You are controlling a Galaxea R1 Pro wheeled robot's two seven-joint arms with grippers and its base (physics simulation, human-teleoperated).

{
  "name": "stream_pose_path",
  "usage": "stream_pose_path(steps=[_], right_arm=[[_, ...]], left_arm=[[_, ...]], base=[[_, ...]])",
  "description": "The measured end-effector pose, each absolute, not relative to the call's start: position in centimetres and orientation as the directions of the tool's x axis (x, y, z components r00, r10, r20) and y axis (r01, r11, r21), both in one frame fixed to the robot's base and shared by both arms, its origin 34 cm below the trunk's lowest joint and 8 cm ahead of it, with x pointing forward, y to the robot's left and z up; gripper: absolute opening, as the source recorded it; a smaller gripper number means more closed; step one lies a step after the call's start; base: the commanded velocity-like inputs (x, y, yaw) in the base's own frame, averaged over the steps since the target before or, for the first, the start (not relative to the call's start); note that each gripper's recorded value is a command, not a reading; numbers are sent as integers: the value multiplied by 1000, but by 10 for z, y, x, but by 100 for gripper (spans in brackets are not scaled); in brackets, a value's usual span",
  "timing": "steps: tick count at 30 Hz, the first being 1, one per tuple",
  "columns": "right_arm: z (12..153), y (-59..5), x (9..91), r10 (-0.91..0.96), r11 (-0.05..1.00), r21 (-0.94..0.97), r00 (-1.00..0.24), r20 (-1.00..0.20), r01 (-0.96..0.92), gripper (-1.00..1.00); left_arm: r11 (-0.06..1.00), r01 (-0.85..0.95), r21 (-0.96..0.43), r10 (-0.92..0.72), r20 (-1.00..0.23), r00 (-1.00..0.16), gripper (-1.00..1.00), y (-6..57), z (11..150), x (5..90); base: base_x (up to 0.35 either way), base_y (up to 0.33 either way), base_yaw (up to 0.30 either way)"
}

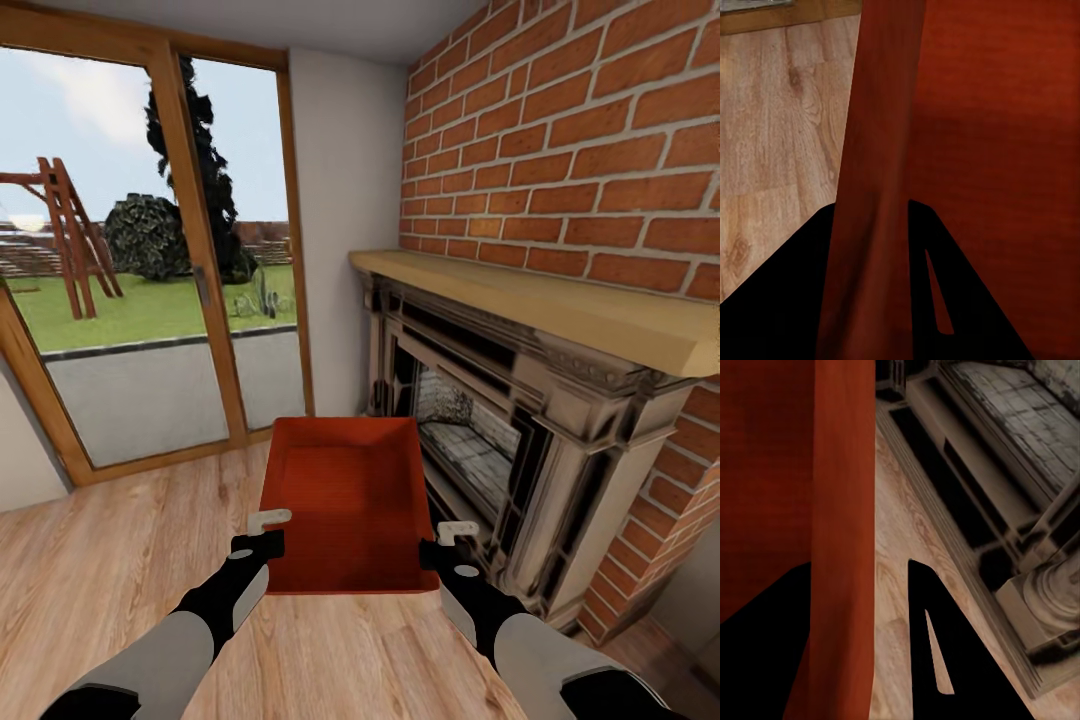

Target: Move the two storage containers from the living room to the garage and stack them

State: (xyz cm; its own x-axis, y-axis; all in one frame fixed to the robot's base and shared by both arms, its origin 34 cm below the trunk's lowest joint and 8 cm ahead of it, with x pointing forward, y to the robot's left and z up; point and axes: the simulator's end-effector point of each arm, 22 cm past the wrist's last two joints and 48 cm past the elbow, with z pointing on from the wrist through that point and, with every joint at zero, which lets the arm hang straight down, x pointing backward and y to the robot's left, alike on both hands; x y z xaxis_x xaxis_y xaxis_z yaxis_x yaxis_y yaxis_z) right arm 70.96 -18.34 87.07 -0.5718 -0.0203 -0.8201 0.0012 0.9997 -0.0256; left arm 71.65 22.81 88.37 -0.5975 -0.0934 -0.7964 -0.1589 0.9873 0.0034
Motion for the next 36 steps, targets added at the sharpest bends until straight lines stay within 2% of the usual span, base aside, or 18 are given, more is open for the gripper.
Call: stream_pose_path(steps=[26,36], right_arm=[[878,-183,711,-21,1000,-26,-563,-826,0,-100],[877,-183,712,-22,1000,-27,-565,-825,0,-100]], left_arm=[[987,-160,1,-95,-803,-589,-100,228,891,718],[987,-161,0,-96,-802,-589,-100,228,890,718]], base=[[-1,0,0],[-259,0,0]])
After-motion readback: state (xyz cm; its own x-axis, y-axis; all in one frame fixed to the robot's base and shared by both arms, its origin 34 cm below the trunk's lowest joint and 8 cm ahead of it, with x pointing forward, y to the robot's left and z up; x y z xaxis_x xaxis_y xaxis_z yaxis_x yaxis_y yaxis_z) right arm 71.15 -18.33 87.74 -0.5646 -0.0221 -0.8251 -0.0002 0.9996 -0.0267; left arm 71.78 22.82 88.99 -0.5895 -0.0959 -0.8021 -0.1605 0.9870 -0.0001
